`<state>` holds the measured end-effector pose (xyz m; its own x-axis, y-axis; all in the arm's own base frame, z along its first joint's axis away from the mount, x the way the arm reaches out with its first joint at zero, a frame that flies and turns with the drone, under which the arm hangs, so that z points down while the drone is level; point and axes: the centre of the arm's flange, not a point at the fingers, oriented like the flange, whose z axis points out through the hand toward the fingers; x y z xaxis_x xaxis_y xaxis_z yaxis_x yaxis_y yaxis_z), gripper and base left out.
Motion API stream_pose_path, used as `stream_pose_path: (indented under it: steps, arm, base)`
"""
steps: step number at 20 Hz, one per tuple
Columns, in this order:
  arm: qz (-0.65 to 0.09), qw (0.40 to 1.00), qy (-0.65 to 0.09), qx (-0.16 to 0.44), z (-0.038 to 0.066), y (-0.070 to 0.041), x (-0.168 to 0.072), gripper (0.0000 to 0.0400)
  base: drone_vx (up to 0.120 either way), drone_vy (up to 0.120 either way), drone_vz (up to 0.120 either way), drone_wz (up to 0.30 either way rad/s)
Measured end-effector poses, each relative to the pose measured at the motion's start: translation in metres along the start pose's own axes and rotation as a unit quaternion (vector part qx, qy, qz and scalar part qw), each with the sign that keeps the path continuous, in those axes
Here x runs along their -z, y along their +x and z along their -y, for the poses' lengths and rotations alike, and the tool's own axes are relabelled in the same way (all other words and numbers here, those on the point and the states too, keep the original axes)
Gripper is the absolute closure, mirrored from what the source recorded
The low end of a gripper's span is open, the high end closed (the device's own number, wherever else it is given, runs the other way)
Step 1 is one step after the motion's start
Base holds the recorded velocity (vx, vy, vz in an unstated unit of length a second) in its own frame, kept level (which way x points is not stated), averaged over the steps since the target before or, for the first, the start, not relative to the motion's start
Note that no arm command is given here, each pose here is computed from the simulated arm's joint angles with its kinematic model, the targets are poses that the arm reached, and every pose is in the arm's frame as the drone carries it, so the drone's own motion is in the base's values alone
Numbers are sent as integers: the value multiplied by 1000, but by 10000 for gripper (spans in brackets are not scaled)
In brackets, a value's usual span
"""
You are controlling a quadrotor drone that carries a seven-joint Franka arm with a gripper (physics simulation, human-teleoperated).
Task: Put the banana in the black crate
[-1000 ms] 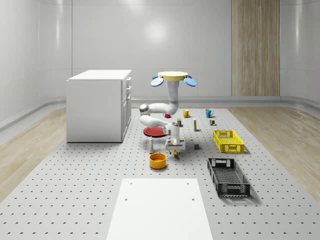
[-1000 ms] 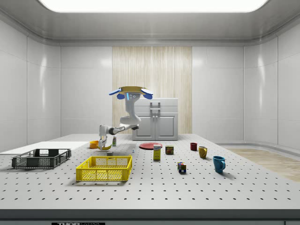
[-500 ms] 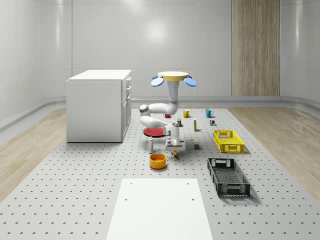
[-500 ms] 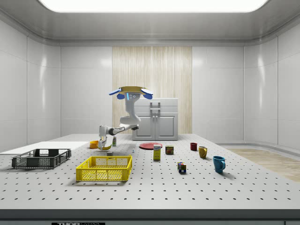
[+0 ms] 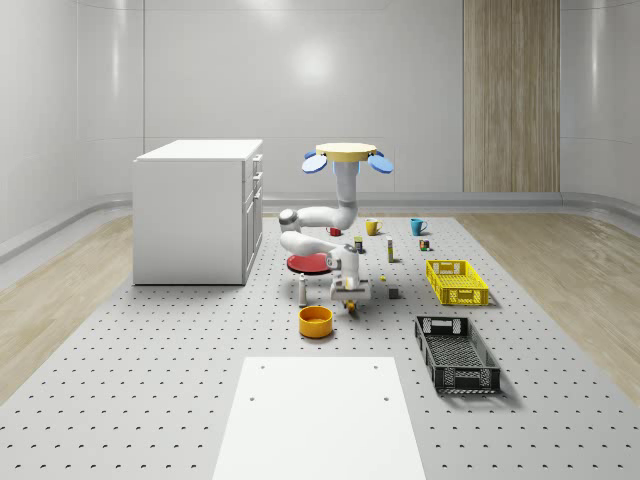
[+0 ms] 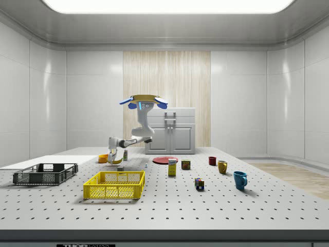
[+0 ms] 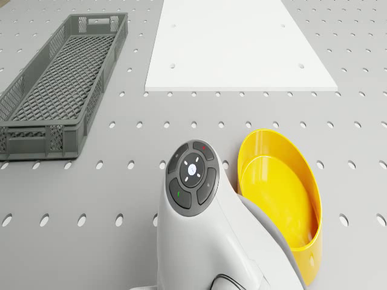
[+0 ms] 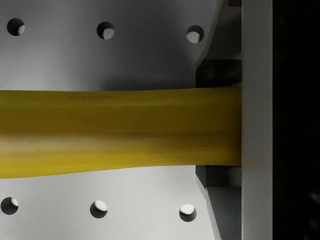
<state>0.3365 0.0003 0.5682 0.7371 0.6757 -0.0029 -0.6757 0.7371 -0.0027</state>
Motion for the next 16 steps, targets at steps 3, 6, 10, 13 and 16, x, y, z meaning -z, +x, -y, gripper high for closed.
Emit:
stream_pose_path:
  steps: [3,6,10,13,16]
  arm:
    - [0,1000,0,2,0,0,12,207]
    - [-1,1000,0,0,0,0,22,207]
    - [-1,1000,0,-1,0,0,29,207]
    - [-1,1000,0,-1,0,0,32,207]
    - [-1,1000,0,0,0,0,33,207]
  base:
    - [0,0,67,0]
    - [13,27,120,0]
    - [120,120,120,0]
    - [120,120,120,0]
    - [120,120,120,0]
